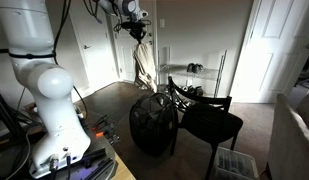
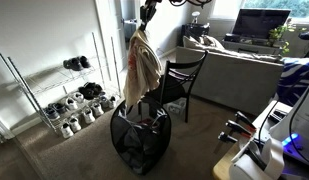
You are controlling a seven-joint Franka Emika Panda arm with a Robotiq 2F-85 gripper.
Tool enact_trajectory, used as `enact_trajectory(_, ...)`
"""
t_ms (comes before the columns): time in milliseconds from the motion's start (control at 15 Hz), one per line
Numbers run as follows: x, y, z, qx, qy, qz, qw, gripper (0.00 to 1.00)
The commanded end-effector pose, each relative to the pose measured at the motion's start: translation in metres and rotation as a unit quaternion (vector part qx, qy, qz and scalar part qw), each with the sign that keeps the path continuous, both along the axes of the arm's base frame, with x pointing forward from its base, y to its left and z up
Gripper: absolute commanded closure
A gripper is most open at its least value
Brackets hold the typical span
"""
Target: Move the shirt from the chair to the laundry basket
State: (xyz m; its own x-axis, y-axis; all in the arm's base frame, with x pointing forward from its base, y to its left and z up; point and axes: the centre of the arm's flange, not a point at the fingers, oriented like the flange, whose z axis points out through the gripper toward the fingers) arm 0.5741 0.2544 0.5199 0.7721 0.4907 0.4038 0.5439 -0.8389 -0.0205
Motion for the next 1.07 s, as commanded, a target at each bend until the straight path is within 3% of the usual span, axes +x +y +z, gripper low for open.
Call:
enact_trajectory(0,0.013,-0.003,-0.01,-0.005,0.017,-0.001,0.9998,0.99)
enact_trajectory(800,0.025,-0.023,-0.032,0.008,0.038,-0.026,0.9989,0.99)
enact_trajectory(867,0.026,-0.025,-0.032,0.009,0.04,-0.031,0.9987,0.72)
enact_trajectory(1000,0.026,-0.027,-0.032,0.013,0.041,-0.036,0.9985,0.66)
